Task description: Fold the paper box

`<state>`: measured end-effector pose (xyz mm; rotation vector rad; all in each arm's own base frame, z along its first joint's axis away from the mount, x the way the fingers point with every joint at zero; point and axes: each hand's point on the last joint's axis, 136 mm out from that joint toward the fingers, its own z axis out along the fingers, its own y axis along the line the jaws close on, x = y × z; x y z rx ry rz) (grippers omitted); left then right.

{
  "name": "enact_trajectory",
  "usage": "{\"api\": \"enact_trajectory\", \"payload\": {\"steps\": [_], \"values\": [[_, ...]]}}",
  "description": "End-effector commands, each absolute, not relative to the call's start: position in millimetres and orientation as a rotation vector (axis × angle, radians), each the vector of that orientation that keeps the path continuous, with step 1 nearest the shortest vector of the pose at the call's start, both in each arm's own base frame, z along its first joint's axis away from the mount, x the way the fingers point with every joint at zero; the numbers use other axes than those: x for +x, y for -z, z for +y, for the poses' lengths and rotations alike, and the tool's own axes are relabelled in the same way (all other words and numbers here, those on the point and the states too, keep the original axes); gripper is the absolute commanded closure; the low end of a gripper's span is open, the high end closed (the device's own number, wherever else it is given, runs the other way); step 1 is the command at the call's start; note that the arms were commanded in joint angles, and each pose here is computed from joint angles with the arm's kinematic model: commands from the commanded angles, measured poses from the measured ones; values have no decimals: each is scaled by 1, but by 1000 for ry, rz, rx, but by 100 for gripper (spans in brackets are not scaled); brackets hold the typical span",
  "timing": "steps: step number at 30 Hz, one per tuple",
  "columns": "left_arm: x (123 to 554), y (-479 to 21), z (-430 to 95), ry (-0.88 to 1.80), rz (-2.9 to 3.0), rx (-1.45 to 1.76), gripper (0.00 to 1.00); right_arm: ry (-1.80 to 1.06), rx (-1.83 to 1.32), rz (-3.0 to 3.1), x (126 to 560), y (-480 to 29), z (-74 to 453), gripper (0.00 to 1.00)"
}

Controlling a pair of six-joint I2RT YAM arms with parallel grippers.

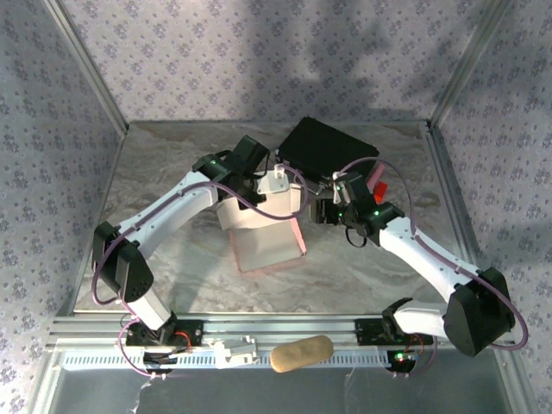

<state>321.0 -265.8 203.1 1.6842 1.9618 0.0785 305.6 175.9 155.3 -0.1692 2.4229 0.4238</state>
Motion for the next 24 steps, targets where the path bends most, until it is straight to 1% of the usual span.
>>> {"api": "enact_trajectory", "payload": {"steps": [1,2,6,7,9,12,14,16,20,24], "values": [[320,-235,-277,-51,1836,1620,62,-403,-249,2397,311,-155,178,29],[319,-240,-276,-65,1818,1598,53,-396,-260,2391,312,-156,179,29],[315,-273,-263,-57,1853,1391,50,-366,-320,2356,320,-164,179,26],[315,-283,-255,-51,1893,1288,49,-361,-332,2346,322,-165,179,26],[310,-289,-228,-64,2030,1090,47,-371,-374,2326,326,-169,180,25],[283,-263,-198,41,2268,882,47,-404,-434,2300,333,-172,182,23],[267,-239,-195,120,2336,831,47,-425,-473,2287,339,-173,185,23],[260,-216,-190,133,2368,803,47,-458,-542,2279,343,-172,192,23],[272,-190,-171,177,2453,681,47,-521,-653,2259,347,-171,211,23],[291,-174,-157,184,2531,603,48,-496,-704,2247,357,-167,223,23]]}}
